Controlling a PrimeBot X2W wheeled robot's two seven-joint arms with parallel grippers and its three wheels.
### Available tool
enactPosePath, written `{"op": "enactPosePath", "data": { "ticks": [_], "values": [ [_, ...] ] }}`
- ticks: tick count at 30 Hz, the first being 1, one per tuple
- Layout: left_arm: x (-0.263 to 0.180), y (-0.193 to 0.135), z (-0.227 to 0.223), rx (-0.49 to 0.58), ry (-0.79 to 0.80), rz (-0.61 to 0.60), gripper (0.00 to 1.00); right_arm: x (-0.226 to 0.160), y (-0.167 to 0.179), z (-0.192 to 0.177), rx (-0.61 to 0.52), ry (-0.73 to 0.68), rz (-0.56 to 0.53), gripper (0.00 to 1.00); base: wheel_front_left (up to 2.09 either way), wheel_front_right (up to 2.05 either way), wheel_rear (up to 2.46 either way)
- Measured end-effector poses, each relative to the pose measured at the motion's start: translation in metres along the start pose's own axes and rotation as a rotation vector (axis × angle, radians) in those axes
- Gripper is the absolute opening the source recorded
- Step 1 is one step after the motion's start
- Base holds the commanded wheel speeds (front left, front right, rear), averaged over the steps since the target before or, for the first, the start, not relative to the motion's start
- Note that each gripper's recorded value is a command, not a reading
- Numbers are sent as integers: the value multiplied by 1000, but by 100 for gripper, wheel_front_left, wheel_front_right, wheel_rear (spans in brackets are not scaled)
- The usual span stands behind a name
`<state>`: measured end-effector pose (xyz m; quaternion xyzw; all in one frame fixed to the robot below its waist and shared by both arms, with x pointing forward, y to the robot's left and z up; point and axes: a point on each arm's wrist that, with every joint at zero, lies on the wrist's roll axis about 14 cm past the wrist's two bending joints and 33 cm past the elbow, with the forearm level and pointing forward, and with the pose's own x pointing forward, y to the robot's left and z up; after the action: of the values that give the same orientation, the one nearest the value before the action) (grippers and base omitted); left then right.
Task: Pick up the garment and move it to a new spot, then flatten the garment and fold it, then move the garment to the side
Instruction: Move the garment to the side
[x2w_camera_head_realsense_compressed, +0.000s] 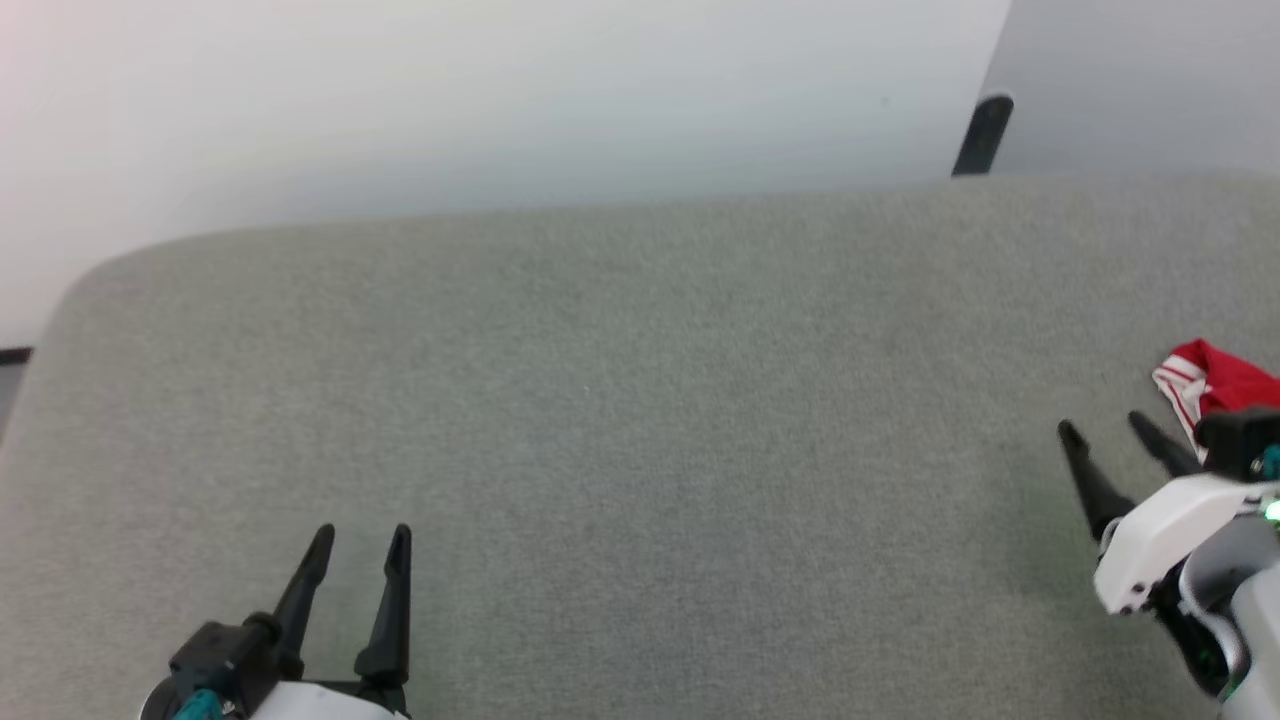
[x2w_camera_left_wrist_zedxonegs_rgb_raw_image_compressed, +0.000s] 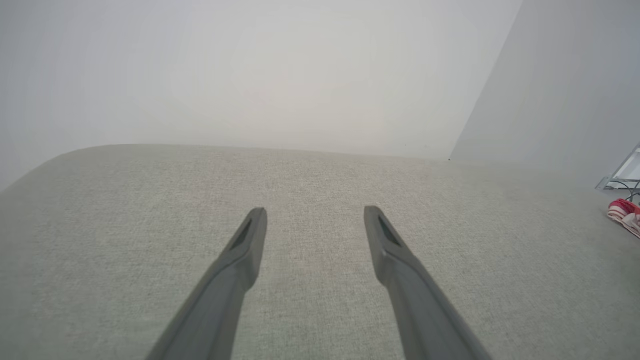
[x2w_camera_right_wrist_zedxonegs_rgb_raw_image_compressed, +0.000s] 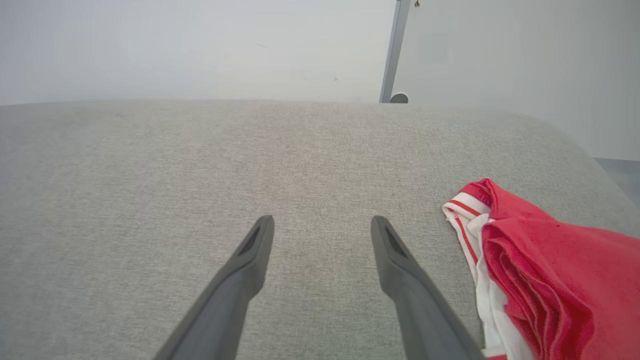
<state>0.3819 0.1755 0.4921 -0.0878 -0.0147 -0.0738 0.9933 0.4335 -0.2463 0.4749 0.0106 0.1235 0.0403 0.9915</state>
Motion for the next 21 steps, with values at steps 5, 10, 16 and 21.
{"op": "enactPosePath", "data": {
  "ticks": [5, 10, 16, 21],
  "values": [
    [-17, 7, 10, 8, -26, 29, 100, -10, 27, 15, 50, -94, 61, 100, 0, 0, 0],
    [-29, 10, 17, 9, -49, 44, 100, -20, 41, 25, 71, -153, 96, 100, 0, 0, 0],
    [-39, 8, 22, 6, -65, 46, 100, -36, 31, 36, 92, -220, 70, 100, 0, 0, 0],
    [-50, 12, 23, 7, -70, 61, 100, -49, 28, 36, 109, -244, 61, 100, 0, 0, 0]
  ]
}}
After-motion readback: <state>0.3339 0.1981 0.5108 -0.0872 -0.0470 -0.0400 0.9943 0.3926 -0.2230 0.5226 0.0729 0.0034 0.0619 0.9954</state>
